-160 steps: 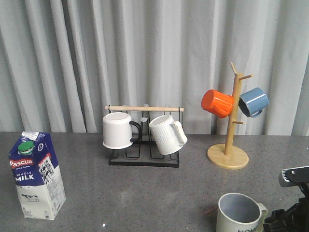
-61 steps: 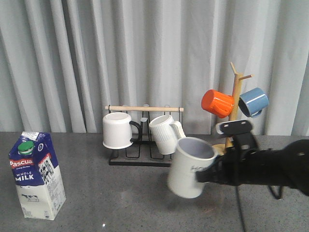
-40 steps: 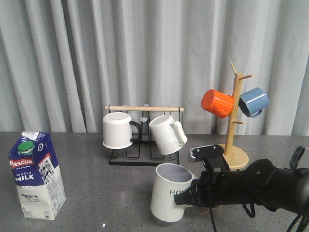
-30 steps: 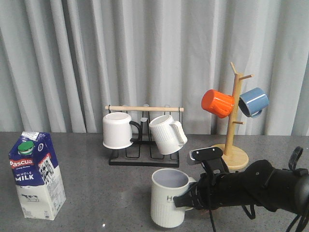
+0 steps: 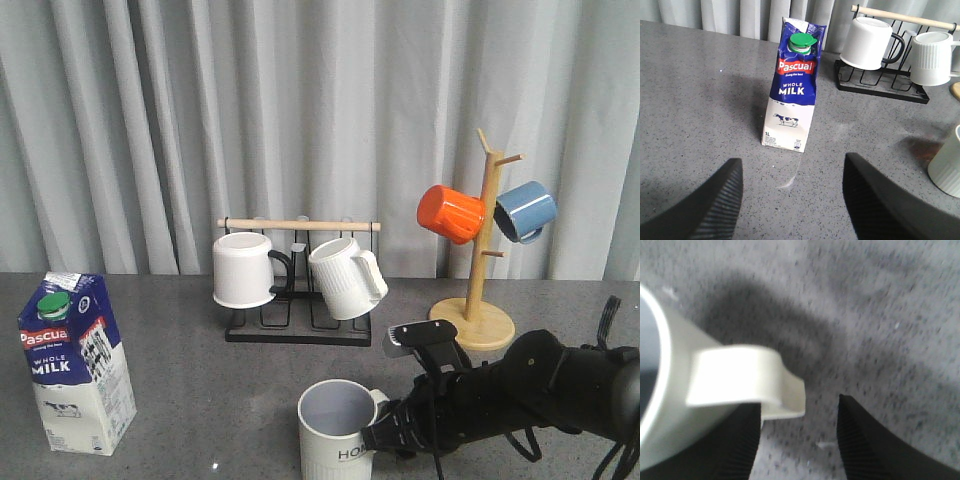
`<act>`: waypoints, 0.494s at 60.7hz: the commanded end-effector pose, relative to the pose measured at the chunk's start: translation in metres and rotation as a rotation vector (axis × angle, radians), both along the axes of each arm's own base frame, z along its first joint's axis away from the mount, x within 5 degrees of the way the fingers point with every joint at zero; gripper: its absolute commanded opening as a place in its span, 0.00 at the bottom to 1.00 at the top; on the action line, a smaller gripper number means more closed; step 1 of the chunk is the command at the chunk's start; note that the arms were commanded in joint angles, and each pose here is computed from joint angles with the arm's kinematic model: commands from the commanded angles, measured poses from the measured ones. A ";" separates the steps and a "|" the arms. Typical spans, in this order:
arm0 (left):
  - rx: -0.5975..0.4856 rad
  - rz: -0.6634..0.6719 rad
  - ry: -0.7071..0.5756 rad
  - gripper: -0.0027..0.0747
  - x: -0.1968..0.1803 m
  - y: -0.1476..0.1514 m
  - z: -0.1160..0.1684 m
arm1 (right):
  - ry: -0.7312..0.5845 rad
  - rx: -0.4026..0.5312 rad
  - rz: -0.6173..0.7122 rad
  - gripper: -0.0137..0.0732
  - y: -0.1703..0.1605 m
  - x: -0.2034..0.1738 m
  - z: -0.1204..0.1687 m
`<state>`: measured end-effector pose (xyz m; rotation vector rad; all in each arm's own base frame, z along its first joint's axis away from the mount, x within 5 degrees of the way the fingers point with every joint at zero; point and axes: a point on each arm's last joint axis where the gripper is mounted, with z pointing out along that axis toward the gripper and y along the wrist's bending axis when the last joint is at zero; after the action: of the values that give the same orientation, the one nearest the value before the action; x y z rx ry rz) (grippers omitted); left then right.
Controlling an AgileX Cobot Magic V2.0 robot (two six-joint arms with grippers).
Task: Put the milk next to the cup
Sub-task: 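Slide the held white mug with the right gripper toward the table center, then open the right gripper and withdraw it from the mug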
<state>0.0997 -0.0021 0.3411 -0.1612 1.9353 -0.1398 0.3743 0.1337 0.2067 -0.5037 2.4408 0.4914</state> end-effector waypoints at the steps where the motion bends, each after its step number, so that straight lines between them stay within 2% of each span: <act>1: -0.004 0.003 -0.093 0.59 0.003 0.000 0.016 | -0.086 0.011 0.005 0.58 -0.002 -0.004 0.038; 12: -0.004 0.003 -0.084 0.59 0.002 0.000 0.015 | -0.098 0.007 0.002 0.58 -0.006 -0.017 0.061; 21: -0.003 0.003 -0.074 0.59 0.002 0.000 0.015 | -0.052 -0.001 0.037 0.56 -0.010 -0.036 0.081; 30: -0.003 0.003 -0.074 0.59 0.002 0.000 0.015 | -0.042 -0.002 0.095 0.46 -0.014 -0.065 0.107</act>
<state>0.0994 -0.0021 0.3402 -0.1619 1.9457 -0.1391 0.3269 0.1232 0.2752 -0.6214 2.4822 0.5008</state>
